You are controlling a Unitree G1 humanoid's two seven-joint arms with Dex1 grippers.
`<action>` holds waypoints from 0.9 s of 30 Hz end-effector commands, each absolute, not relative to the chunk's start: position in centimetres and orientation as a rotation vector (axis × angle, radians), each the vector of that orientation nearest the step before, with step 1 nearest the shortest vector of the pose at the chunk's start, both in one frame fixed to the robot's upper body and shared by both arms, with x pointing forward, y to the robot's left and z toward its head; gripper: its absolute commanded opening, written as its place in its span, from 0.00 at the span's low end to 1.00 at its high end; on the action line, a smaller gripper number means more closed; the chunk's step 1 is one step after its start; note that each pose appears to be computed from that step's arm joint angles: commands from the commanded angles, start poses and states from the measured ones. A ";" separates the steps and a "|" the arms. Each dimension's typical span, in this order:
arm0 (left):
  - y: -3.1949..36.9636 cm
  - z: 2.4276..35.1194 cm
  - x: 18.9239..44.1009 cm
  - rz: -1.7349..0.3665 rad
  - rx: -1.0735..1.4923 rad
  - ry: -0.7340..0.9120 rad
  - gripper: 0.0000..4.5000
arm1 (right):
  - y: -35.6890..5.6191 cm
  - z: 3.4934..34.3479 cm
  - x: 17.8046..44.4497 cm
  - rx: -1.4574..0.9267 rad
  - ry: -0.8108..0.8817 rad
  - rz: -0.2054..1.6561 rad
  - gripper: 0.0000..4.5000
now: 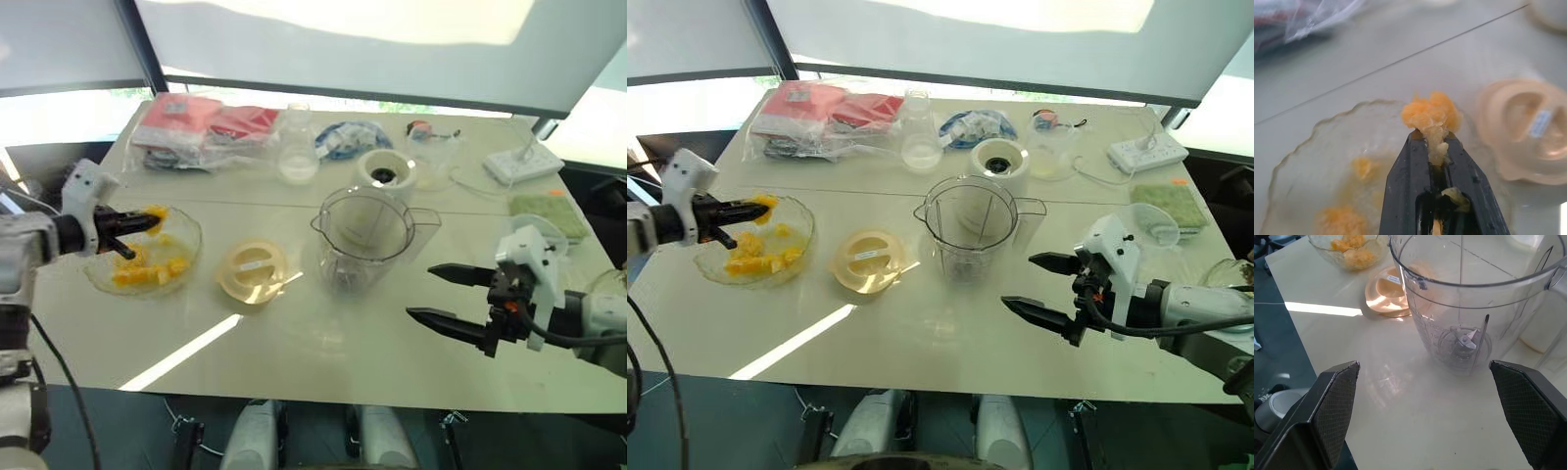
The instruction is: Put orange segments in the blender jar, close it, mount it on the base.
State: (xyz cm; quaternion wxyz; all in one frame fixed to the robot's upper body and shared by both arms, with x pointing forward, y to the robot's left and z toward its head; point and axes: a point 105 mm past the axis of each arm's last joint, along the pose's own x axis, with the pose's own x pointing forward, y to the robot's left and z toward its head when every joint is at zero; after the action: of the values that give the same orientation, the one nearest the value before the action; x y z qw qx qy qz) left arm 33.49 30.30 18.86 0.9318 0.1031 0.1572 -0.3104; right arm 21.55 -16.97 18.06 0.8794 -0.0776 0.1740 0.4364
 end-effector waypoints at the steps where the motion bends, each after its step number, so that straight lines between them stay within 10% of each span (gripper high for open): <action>1: 31.9 21.0 32.9 -0.689 0.215 0.260 0.01 | -17.5 18.6 21.6 -0.177 0.319 0.883 1.00; 11: 28.7 26.9 34.6 -0.905 0.256 0.135 0.01 | -18.3 17.9 21.4 -0.159 0.301 0.807 1.00; 18: 19.1 33.6 35.7 -1.245 0.395 -0.051 0.01 | -19.8 19.4 21.0 -0.117 0.236 0.747 1.00; 27: 2.4 30.9 35.7 -1.717 0.398 -0.124 0.01 | -19.0 19.5 20.0 -0.156 0.196 0.693 1.00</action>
State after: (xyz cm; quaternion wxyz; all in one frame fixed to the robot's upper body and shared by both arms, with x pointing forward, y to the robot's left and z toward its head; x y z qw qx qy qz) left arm 36.02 3.56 30.05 0.6474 0.1508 -0.0380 -0.7462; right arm 20.22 -19.37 18.59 0.9297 -0.0651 0.1214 0.3415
